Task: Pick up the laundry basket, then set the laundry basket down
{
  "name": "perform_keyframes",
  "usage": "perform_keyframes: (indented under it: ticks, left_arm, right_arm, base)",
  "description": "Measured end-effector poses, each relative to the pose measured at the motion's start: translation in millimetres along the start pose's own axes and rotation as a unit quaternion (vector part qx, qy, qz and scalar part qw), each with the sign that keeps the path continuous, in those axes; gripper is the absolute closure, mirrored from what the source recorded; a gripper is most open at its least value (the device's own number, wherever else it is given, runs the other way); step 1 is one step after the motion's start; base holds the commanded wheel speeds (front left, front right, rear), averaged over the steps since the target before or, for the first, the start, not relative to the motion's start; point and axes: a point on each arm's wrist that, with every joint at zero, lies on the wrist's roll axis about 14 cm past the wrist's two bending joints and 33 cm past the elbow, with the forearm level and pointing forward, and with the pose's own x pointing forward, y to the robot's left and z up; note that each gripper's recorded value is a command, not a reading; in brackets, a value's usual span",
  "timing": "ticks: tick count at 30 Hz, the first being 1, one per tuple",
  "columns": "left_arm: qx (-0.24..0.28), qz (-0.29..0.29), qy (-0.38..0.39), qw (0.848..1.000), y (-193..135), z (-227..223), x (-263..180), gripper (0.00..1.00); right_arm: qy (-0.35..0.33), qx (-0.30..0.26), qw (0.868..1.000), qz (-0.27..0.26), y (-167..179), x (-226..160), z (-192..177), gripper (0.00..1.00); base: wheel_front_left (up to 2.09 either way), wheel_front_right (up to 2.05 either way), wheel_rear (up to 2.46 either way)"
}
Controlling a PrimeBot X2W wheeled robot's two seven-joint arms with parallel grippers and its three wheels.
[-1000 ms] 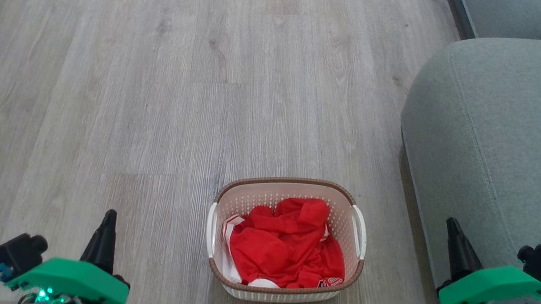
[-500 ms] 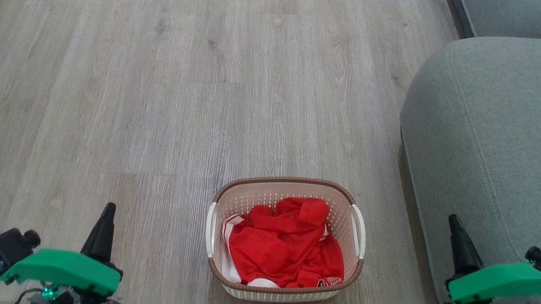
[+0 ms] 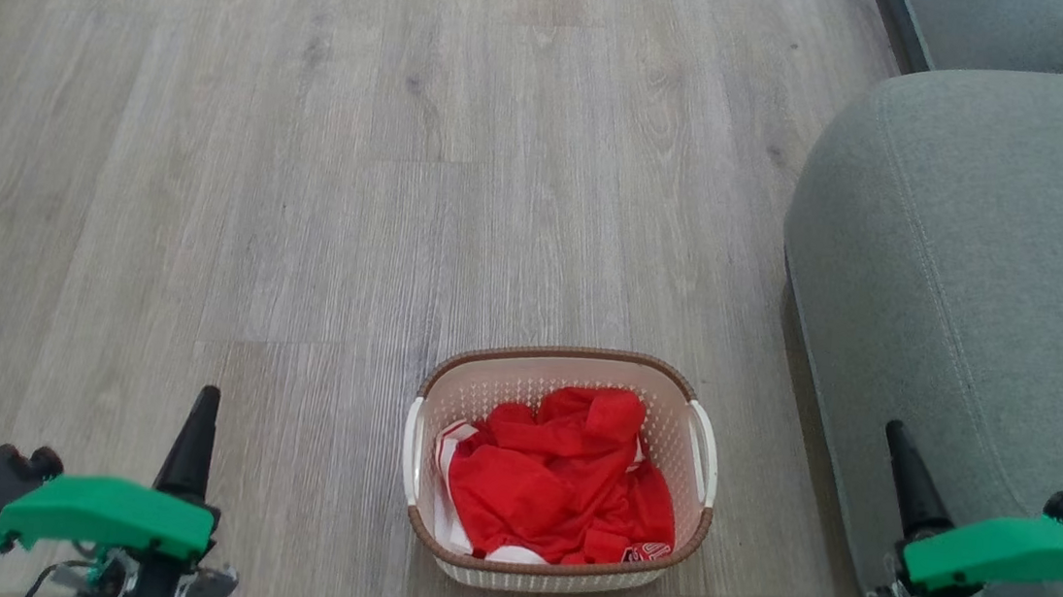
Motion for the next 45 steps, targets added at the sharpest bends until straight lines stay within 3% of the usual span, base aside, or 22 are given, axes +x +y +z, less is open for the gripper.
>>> perform_keyframes:
  ticks: [22, 45]
  left_arm:
    - [-0.125, -0.011, -0.003, 0.992, -5.3, 8.8, 11.8, 1.0]
    - [-0.254, -0.025, -0.005, 0.967, -9.8, 17.4, 21.6, 1.0]
  right_arm:
    - [-0.016, 0.128, 0.992, -0.004, -4.6, 2.4, 10.3, 1.0]
    - [-0.038, 0.263, 0.964, -0.011, -7.6, 8.1, 23.4, 1.0]
  base:
    - [0.0, 0.0, 0.0]
    - [0.0, 0.0, 0.0]
